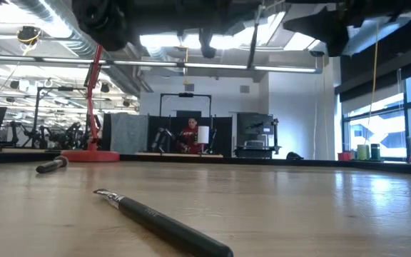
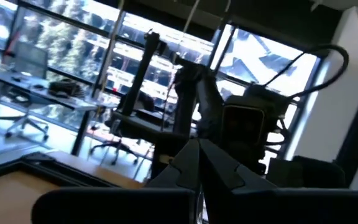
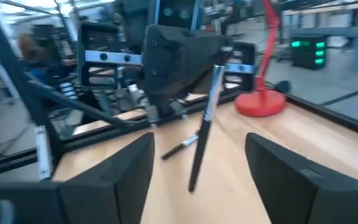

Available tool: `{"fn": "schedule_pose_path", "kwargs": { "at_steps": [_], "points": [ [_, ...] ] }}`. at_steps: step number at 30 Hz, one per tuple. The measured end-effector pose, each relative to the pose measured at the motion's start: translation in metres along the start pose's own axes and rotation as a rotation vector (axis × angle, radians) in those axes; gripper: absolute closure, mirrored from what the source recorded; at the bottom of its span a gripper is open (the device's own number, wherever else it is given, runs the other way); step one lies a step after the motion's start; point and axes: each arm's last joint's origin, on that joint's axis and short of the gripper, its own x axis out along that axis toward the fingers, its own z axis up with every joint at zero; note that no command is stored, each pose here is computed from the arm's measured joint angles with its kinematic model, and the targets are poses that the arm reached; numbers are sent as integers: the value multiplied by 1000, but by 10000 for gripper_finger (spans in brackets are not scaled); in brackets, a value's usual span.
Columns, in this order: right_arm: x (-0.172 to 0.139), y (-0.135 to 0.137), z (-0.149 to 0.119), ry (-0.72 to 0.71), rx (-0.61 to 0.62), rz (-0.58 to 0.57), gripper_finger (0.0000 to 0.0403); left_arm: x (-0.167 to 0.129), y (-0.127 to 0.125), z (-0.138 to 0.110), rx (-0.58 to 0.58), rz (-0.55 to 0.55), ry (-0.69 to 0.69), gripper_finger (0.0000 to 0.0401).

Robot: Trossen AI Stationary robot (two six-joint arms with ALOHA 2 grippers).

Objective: Pick & Place Makeup Supplies
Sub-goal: Put the makeup brush into the organizer

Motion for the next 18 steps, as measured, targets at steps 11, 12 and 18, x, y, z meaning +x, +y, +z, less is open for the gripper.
{"fn": "schedule_pose_path", "kwargs": {
  "at_steps": [11,12,18],
  "points": [
    [23,-8,-15,57,-3,60,210,23,-5,-19,-31,-132,26,398],
    [24,-8,-16,61,-5,72,217,24,-6,-18,-31,-136,25,398],
    [24,-7,-14,38,7,61,289,25,-6,-18,-23,-142,34,398]
  ]
}}
